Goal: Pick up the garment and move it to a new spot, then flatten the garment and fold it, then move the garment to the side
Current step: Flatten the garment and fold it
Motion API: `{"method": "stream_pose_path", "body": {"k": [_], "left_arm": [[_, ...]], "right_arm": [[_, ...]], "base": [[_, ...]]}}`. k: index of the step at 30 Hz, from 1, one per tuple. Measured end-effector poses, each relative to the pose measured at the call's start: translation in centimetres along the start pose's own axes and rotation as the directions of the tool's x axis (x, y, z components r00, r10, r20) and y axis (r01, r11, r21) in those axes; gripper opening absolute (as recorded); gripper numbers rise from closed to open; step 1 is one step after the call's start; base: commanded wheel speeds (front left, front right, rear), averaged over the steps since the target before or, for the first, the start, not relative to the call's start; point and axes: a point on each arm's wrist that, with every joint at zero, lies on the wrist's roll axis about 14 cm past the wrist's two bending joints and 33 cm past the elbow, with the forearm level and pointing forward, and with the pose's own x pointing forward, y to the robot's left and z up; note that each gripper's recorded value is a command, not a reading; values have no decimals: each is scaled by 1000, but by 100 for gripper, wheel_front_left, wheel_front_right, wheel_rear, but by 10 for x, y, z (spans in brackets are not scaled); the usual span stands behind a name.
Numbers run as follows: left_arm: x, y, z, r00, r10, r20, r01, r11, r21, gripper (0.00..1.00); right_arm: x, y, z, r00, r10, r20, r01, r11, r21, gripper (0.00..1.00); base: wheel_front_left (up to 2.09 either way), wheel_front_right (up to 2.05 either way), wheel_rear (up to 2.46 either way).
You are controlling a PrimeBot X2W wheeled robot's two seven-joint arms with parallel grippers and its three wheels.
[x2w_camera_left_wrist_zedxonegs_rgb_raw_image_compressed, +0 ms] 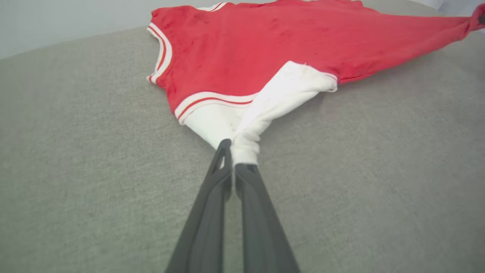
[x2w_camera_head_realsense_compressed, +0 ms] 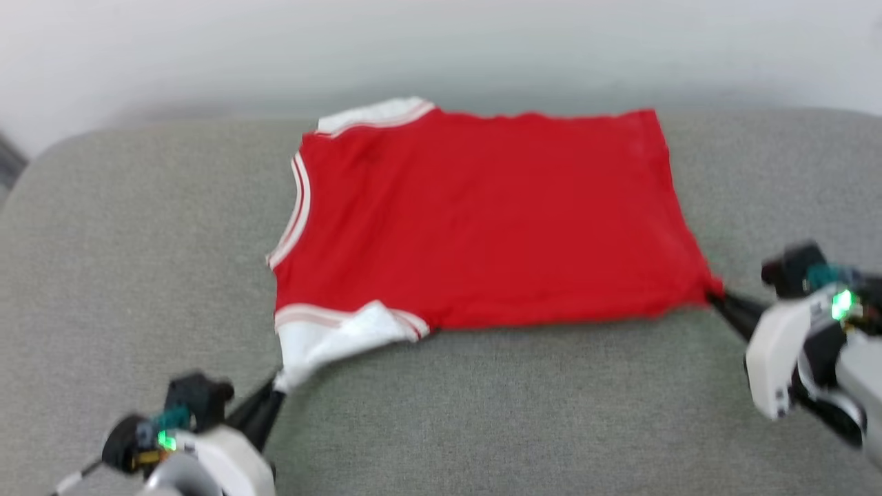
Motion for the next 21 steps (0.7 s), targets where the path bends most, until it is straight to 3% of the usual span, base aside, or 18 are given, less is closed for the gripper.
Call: {"method": "stream_pose_path", "body": {"k": [15,21], "left_arm": [[-104,-54,-65,977,-14,-212,-27,981,-191,0],[-118,-54,-76,966,-5,-257,-45,981,-190,0]], "right_arm": [[-81,46,-93,994,39,-105,-19,981,193,0],[-99,65,-119,983,79,-167,-37,970,240,0]], "base": [[0,0,0],[0,0,0]]}}
